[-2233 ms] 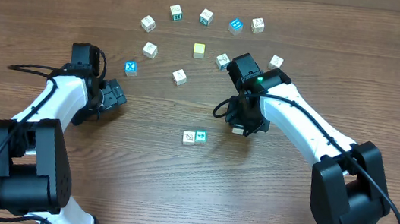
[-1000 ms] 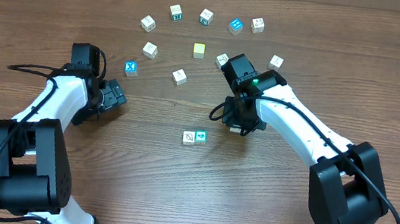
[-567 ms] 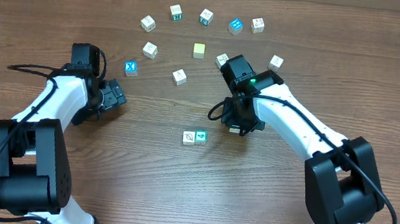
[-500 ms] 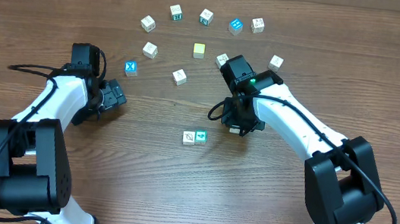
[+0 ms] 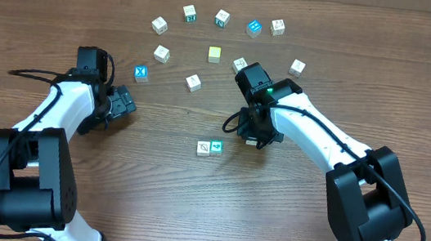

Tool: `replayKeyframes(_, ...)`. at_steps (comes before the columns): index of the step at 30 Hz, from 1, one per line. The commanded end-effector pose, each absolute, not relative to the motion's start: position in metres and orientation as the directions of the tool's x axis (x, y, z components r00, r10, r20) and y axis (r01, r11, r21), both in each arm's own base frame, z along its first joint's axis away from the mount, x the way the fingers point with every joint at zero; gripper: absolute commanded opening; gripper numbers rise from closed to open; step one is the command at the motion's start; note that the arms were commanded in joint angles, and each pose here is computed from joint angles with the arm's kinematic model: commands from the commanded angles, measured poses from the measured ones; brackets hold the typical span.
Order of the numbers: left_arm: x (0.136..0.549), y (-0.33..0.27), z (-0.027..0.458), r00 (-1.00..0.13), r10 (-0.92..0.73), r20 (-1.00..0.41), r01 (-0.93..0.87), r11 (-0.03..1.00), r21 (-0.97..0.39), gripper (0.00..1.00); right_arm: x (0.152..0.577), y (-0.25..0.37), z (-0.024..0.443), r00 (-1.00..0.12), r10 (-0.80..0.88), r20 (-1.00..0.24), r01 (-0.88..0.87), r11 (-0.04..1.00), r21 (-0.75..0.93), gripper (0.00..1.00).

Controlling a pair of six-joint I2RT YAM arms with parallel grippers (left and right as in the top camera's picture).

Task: Form a horizontal line
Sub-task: 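Lower the green 7 block onto the table right of the green 4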

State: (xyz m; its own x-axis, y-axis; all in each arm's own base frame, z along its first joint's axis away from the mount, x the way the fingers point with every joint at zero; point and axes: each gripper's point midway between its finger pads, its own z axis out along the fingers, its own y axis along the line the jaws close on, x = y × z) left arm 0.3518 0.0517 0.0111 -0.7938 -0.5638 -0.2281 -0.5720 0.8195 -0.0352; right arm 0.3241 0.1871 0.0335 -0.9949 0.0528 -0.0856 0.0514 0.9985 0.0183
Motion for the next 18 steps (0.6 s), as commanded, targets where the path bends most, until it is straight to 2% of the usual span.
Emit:
replayKeyframes(1,0.3489,0.0537,0.0063,-0.796,-0.564,-0.218,-0.574,0.819,-0.022,1.00,0.3231,0.1864,0.0310,-0.995,0.044,-0.089,0.043,0.999,0.008,0.13)
replayKeyframes(18,0.3489,0.0536,0.0063,-0.797,-0.564,-0.218,-0.574,0.819,-0.022,1.00,0.3224,0.1853,0.0267,-0.995,0.044,-0.092,0.044,0.999,0.005,0.20)
